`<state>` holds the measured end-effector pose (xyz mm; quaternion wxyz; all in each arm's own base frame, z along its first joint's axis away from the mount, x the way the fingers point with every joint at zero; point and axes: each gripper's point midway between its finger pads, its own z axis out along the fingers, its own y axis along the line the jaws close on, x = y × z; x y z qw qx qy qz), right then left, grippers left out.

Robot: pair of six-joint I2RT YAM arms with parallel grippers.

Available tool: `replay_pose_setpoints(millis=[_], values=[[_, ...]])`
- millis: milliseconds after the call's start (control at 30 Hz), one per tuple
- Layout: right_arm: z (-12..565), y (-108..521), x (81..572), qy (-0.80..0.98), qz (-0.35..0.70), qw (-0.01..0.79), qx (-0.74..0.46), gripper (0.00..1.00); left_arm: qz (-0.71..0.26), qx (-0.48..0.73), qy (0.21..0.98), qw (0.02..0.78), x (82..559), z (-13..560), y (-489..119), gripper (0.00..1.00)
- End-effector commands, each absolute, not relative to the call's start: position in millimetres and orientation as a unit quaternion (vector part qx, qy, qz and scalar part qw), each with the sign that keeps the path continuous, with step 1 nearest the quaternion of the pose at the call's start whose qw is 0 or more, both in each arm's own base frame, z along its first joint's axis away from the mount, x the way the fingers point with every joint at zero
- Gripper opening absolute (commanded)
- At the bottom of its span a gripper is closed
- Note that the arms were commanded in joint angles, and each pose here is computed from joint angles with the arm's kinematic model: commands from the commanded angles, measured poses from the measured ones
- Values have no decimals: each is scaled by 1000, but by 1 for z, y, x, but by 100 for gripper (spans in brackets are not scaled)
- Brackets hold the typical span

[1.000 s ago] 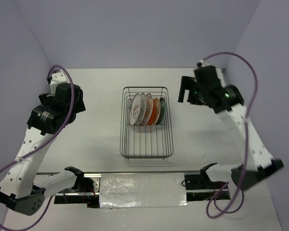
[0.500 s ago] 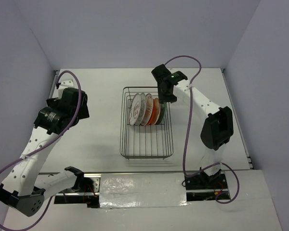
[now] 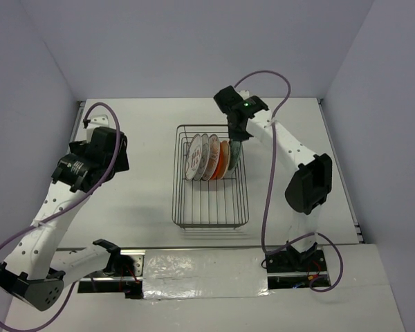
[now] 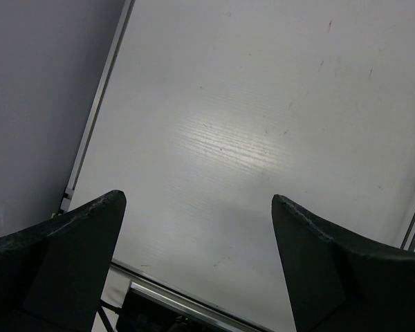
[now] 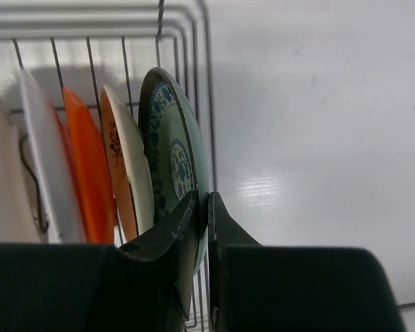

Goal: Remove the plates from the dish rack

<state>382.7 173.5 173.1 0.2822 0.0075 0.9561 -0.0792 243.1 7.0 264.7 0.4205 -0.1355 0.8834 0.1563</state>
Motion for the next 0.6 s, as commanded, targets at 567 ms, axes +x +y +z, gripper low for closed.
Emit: replay_pose_setpoints(millis=[567], values=[[200, -10, 452, 835, 76, 465, 286, 0, 104, -108, 888, 436, 265, 272, -17, 100]])
